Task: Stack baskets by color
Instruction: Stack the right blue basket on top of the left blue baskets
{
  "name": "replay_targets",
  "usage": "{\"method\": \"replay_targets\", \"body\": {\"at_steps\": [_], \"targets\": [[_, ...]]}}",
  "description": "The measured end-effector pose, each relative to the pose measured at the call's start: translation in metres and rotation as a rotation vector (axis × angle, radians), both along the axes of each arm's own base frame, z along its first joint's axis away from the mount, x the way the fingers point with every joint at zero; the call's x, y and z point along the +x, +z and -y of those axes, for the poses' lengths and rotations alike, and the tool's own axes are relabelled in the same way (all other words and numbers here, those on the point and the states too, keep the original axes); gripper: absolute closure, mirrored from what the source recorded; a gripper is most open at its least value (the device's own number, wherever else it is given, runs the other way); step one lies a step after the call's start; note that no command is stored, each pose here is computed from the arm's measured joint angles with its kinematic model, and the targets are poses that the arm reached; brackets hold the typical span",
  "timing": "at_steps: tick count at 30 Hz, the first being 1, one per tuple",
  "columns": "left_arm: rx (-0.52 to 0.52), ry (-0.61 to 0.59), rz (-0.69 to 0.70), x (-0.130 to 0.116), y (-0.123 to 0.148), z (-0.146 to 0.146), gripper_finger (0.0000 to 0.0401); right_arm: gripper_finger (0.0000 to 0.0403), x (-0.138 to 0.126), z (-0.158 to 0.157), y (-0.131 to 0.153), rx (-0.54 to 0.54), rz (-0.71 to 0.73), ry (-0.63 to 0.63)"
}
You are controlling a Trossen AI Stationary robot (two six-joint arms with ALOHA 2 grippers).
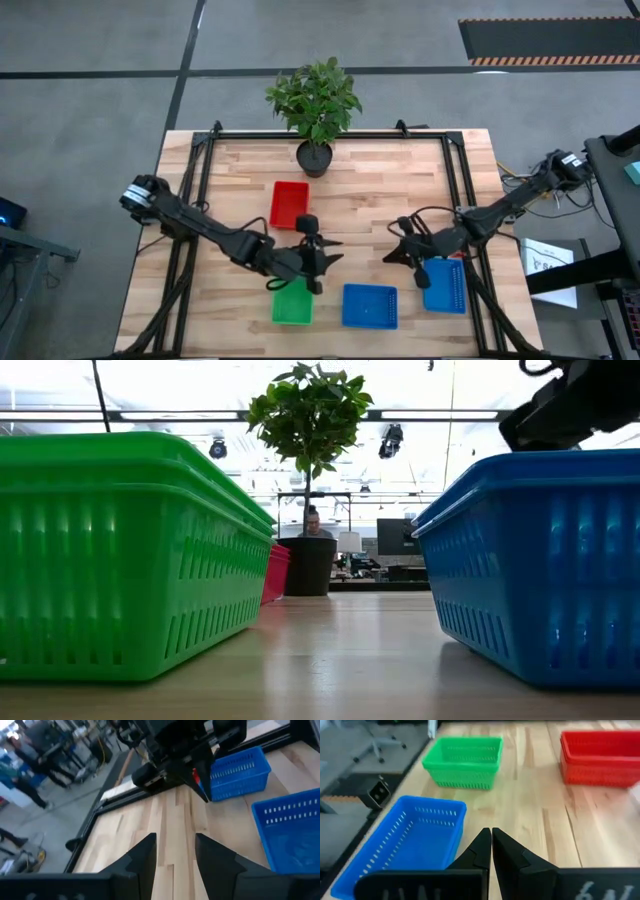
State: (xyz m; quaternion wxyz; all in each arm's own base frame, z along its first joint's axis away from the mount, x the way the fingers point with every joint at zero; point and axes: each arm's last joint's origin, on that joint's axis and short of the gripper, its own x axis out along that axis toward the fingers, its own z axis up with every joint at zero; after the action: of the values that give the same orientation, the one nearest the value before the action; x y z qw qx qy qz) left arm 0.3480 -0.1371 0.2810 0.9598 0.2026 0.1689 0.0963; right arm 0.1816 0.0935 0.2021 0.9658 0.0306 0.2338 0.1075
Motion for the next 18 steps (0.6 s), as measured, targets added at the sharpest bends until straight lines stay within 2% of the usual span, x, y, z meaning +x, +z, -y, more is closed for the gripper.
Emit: {"method": "replay_targets", "body": {"at_steps": [6,12,18], "targets": [[0.039,-0.027,0.101,-0.012,-0.022,-0.005,0.0283,0.0394,0.008,-0.017,0.019,-0.005,-0.163,-0.031],[0.080,-0.020,0.179,-0.028,-0.007,-0.014,0.0283,0.0394,0.012,-0.042,0.031,-0.030,-0.343,-0.025],[0.089,-0.018,0.198,-0.049,0.005,-0.023,0.0283,0.0394,0.025,-0.061,0.039,-0.051,-0.522,-0.106]]}}
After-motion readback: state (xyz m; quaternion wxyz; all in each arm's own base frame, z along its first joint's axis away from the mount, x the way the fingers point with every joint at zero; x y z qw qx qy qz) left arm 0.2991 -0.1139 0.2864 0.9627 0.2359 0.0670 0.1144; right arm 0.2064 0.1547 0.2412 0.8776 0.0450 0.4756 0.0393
